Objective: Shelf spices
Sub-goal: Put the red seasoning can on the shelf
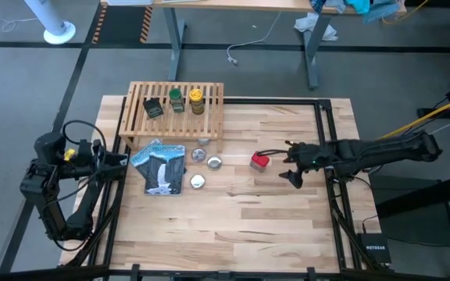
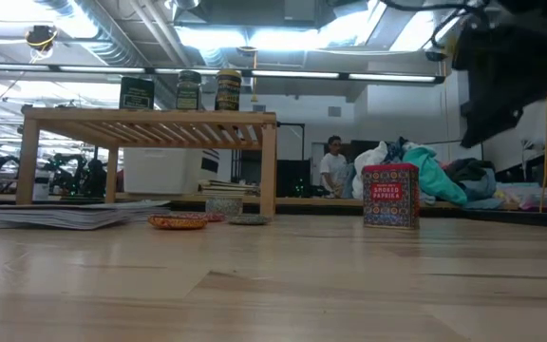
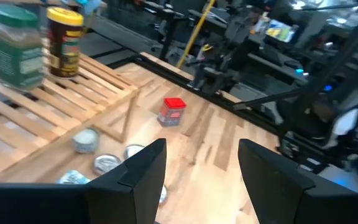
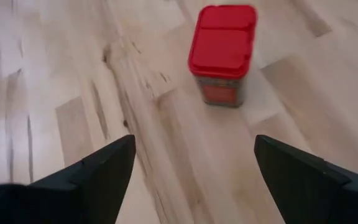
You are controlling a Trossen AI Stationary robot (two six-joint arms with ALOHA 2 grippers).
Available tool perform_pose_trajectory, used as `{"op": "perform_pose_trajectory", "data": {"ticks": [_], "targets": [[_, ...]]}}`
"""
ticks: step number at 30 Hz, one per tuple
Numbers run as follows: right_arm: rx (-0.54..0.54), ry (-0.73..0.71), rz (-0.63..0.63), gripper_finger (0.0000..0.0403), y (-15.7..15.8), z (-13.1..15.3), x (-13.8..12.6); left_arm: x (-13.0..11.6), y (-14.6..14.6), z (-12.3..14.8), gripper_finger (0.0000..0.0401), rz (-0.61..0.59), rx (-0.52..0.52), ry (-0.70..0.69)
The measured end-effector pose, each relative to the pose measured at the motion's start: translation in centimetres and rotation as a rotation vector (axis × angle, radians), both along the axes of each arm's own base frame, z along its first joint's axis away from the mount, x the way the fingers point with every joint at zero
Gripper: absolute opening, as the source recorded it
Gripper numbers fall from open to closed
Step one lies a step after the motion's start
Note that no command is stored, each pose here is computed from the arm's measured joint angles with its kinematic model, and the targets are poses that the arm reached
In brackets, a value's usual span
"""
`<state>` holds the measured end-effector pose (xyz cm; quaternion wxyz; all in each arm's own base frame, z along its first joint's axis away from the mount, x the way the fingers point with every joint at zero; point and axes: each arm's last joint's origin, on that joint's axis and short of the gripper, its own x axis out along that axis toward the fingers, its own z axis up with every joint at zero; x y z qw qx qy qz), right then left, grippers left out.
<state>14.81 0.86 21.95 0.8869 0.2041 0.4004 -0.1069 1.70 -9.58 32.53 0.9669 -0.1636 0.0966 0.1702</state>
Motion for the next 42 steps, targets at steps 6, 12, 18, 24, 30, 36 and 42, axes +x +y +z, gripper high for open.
{"op": "perform_pose_trajectory", "data": {"ticks": [6,12,18,24,30,36,42], "targets": [[-0.015,-0.086,-0.036,0.0335,-0.1,-3.7,0.2,0.2,1.1,-0.9,0.0194,-0.022,-0.036,-0.001],[-0.044,-0.23,-0.122,0.0335,-0.3,-6.1,0.6,0.3,1.5,-1.3,0.0194,-0.057,-0.035,-0.011],[-0.113,-0.22,-0.192,0.0335,-0.6,-6.9,0.9,0.3,1.5,-1.3,0.0194,-0.061,-0.021,-0.007],[-0.114,-0.221,-0.187,0.0335,-0.5,-7.6,2.0,0.3,1.5,-1.3,0.0194,-0.062,-0.016,-0.006],[-0.103,-0.219,-0.17,0.0335,-0.4,-8.8,3.4,0.3,1.5,-1.3,0.0194,-0.062,-0.016,-0.006],[-0.146,-0.181,-0.195,0.0335,-0.4,-10.7,4.4,0.3,1.5,-1.3,0.0194,-0.062,-0.016,-0.006],[-0.165,-0.215,-0.215,0.0335,-0.4,-11.8,5.5,0.3,1.5,-1.3,0.0194,-0.064,-0.008,-0.003]]}}
